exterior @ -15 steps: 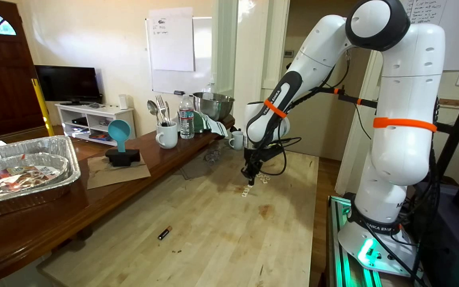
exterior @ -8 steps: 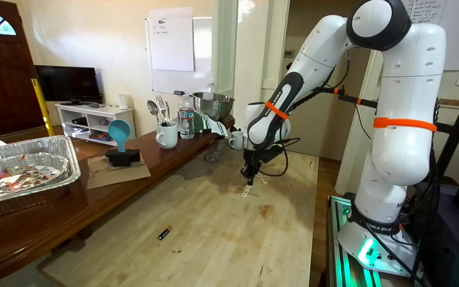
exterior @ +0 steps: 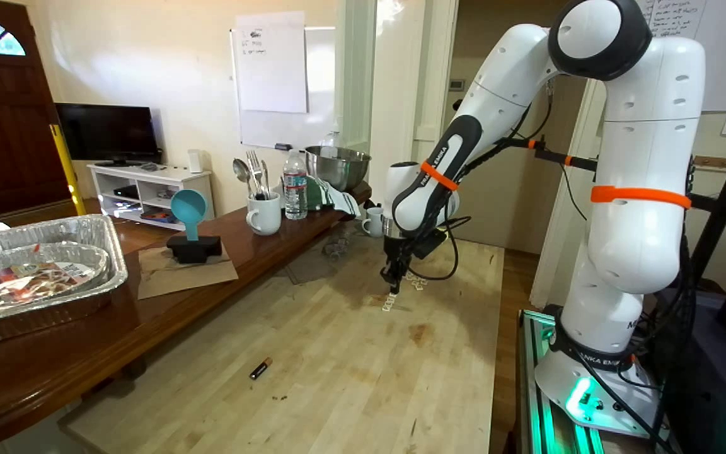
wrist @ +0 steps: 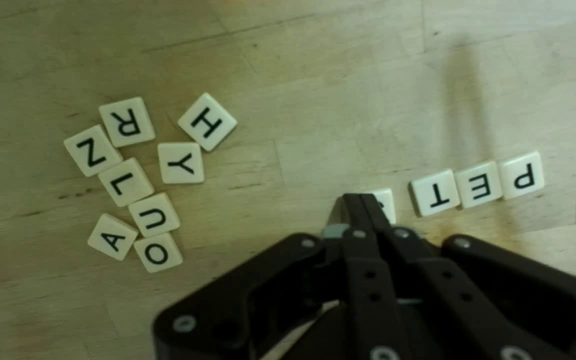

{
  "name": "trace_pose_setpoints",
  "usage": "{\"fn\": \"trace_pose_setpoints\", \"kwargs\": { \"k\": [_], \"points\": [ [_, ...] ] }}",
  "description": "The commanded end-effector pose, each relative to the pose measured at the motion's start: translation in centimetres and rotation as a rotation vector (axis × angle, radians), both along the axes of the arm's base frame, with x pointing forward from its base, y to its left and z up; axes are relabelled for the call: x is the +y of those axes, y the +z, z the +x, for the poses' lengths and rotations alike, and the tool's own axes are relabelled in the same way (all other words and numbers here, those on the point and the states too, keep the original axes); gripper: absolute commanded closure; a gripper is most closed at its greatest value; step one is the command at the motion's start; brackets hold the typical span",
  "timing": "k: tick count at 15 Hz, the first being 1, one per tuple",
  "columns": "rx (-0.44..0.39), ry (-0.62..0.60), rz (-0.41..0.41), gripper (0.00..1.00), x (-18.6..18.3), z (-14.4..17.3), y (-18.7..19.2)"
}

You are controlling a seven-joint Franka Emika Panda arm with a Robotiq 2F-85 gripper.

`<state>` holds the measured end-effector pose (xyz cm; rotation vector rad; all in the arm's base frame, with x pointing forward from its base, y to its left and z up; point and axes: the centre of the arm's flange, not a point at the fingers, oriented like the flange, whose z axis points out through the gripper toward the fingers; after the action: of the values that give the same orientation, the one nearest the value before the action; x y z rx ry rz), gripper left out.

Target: Put one letter block to in the line to make a word

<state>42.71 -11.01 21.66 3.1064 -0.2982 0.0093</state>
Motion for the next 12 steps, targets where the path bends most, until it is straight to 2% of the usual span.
{"fn": "trace_pose_setpoints", "kwargs": {
  "k": [1,12],
  "points": [
    [0.01,0.049,-0.009,1.0,1.15,-1.05,-1.61],
    [0.017,0.117,-0.017,1.0,1.62,-1.29,-1.65]
  ]
}}
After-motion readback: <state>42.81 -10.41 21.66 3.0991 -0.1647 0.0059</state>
